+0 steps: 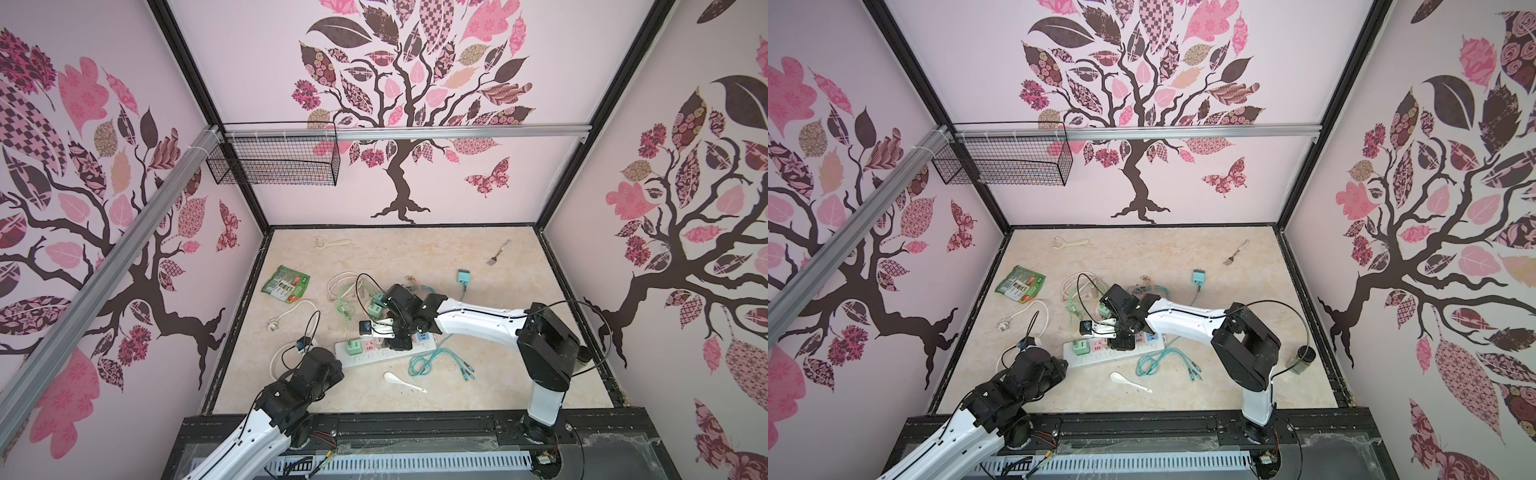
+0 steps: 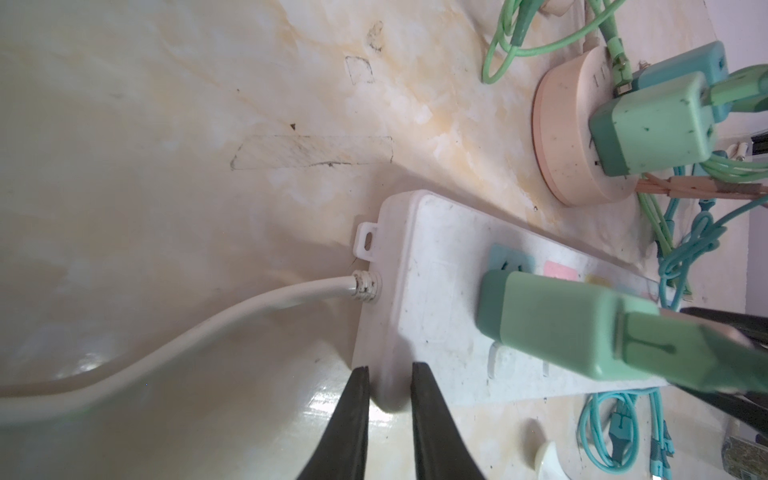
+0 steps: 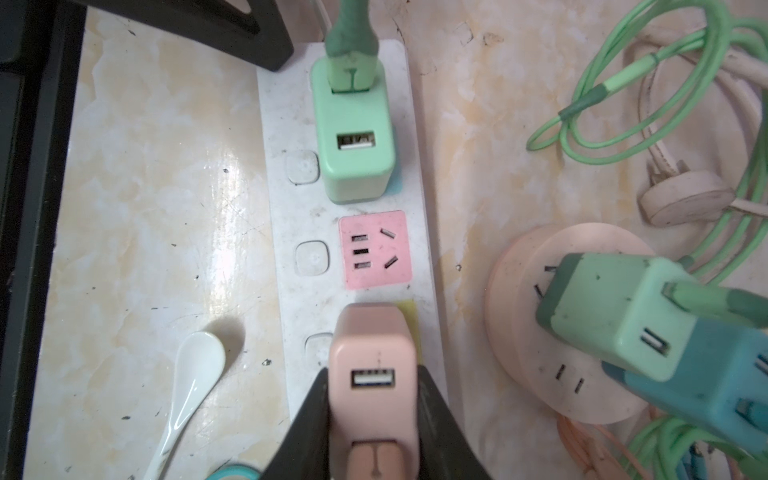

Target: Insert the plug

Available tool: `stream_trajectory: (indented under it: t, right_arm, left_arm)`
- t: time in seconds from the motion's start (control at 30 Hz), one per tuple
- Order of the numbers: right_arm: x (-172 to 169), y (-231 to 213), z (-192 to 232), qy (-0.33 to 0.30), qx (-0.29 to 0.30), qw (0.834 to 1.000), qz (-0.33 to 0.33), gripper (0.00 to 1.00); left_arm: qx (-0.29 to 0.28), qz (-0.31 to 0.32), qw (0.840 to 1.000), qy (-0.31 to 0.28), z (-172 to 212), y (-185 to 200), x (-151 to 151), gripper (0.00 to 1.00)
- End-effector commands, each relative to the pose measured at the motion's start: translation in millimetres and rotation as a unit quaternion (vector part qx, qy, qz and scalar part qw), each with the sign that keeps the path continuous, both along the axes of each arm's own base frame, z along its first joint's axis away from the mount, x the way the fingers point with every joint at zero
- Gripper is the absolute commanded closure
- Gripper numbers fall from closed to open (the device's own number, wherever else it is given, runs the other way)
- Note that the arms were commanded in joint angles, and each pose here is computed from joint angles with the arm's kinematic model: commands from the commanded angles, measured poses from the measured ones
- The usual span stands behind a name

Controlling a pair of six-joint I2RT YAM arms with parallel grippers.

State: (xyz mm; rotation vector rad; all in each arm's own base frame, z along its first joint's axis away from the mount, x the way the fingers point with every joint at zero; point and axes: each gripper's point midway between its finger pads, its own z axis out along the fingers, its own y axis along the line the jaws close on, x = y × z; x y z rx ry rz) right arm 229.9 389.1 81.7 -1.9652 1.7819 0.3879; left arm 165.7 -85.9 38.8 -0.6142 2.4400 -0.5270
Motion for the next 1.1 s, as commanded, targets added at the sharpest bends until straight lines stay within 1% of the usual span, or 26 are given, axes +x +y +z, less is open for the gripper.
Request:
stream_trajectory:
  t: [0.0,0.37,0.63,0.93,1.07]
  right_arm:
    - [5.1,-22.0,-34.8,0.004,-0.075,0.997,-0.015,0.77]
    - [6.5,-28.6,-47.1,0.003,-0.101,0.995,-0.016,0.77]
    - [7.1,-38.9,-65.9,0.011,-0.144,0.989,-0.018,0.76]
    - [6.2,-39.1,-67.0,0.014,-0.143,0.989,-0.02,0.76]
    - [5.6,-33.4,-57.1,0.013,-0.122,0.992,-0.023,0.74]
  left_arm:
    - [0.028,0.001,0.999,0.017,-16.7,9.3,-5.9,0.79]
    - [0.029,0.002,0.999,0.018,-16.5,9.8,-5.9,0.79]
    - [0.031,0.001,0.999,0.017,-16.2,10.2,-5.7,0.79]
    - [0.033,0.0,0.999,0.018,-16.6,10.3,-6.1,0.79]
    - [0.031,0.001,0.999,0.016,-15.4,10.3,-5.8,0.78]
